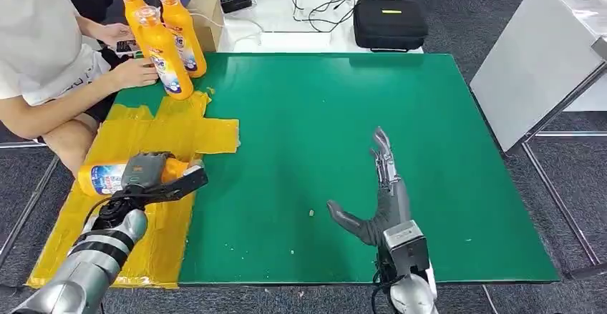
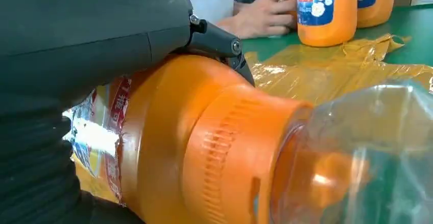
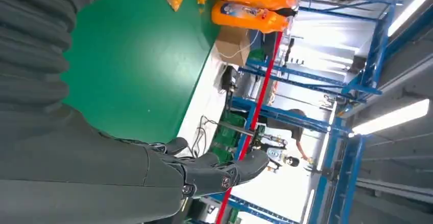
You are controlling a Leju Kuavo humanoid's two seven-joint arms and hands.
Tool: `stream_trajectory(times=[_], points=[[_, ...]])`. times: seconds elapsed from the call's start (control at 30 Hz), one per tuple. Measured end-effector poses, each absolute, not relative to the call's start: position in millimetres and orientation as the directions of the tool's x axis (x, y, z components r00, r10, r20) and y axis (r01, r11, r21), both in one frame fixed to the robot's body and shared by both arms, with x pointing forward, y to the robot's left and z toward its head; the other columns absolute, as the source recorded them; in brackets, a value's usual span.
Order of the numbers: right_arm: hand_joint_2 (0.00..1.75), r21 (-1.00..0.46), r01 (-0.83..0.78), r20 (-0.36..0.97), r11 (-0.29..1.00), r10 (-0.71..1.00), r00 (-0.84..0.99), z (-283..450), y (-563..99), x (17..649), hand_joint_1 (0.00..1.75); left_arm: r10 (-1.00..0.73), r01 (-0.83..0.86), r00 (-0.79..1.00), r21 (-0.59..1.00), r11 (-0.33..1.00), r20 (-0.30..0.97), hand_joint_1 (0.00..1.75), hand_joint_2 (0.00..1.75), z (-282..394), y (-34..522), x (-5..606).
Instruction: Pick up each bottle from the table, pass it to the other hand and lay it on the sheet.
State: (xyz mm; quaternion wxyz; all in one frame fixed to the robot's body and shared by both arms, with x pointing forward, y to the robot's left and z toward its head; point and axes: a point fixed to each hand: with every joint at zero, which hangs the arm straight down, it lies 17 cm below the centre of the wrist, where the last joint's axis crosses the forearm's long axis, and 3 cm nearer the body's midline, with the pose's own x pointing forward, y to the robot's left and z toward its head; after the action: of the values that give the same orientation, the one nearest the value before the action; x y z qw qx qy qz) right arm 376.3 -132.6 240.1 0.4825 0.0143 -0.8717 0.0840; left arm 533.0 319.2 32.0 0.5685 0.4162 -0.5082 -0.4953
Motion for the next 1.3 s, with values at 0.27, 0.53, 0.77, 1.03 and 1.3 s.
stream_trajectory(times=[0.27,0.53,0.77,1.03,1.3], points=[[1.75,-0.137,-0.104,0.846,0.985,0.062,-0.53,238.3,-134.3,376.6,0.0,-0.968,0.149,-0.003,0.958,0.246,0.249,0.0,1.75,29.9,312.7,533.2],[1.75,-0.145,-0.107,0.85,0.984,0.068,-0.522,236.0,-134.6,377.3,0.0,-0.933,0.084,-0.032,0.931,0.356,0.359,0.0,1.75,35.2,293.1,523.2],[1.75,-0.158,-0.107,0.851,0.982,0.081,-0.519,232.8,-134.5,377.0,0.0,-0.876,-0.017,-0.159,0.886,0.464,0.455,0.0,1.75,55.6,262.8,493.8],[1.75,-0.164,-0.111,0.855,0.98,0.086,-0.511,227.4,-135.0,375.8,0.0,-0.768,-0.069,-0.305,0.791,0.608,0.564,0.0,1.75,92.8,225.6,464.8],[1.75,-0.168,-0.112,0.858,0.979,0.089,-0.506,224.3,-135.8,374.5,0.0,-0.741,-0.221,-0.428,0.735,0.641,0.518,0.0,1.75,144.1,214.4,444.7]])
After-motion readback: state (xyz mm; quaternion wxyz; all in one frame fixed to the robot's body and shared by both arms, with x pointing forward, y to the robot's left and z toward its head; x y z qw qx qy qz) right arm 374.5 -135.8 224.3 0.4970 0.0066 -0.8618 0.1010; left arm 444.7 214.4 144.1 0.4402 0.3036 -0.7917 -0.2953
